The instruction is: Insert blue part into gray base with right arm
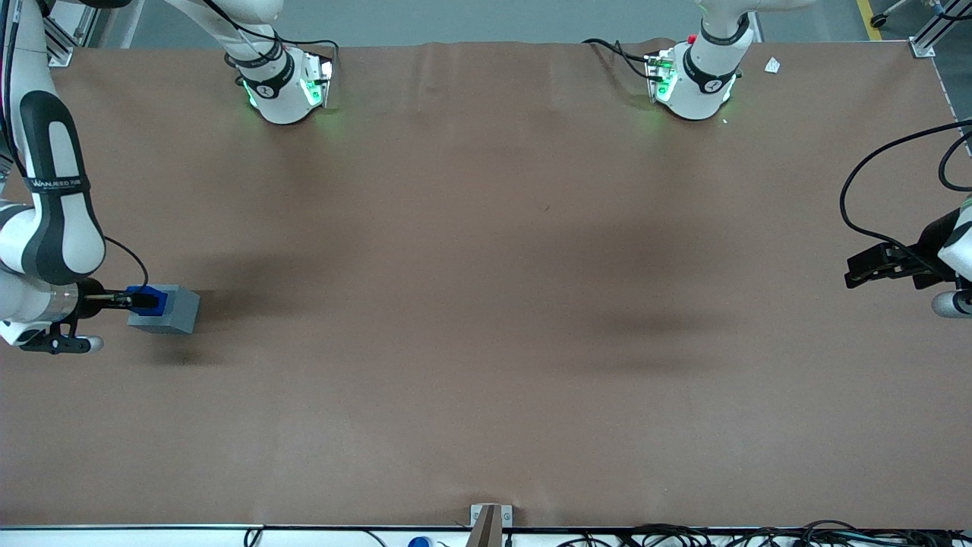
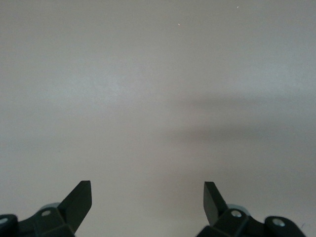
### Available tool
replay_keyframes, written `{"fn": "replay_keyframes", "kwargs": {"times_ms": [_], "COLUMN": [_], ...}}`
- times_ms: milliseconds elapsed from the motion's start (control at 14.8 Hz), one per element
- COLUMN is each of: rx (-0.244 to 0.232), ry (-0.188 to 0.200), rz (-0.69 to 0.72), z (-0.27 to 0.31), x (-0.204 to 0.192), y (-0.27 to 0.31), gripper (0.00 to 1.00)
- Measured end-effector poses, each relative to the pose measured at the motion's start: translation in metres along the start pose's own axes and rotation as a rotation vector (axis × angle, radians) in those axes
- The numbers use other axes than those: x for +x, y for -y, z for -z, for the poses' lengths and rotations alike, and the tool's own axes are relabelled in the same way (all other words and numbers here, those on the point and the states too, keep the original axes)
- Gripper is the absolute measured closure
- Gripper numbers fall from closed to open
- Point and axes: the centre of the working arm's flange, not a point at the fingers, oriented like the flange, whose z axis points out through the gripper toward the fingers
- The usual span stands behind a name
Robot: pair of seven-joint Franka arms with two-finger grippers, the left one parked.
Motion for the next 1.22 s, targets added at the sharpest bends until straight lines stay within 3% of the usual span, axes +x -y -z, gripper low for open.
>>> {"fn": "replay_keyframes", "kwargs": {"times_ms": [271,542,812,1219], "rx": [-0.015,-0.035,-0.044,-0.04], "ry": [-0.073,-0.149,-0.144,-0.171], "rz": [0.016,0.049,0.106,0.007], "z": [0.044,0.109,0.175,0.237], "x": [0.001,-0.012,-0.026,-0.042], "y": [0.01,0.035,0.082,0.119], "gripper": [0.0,0.0,0.0,0.0]}}
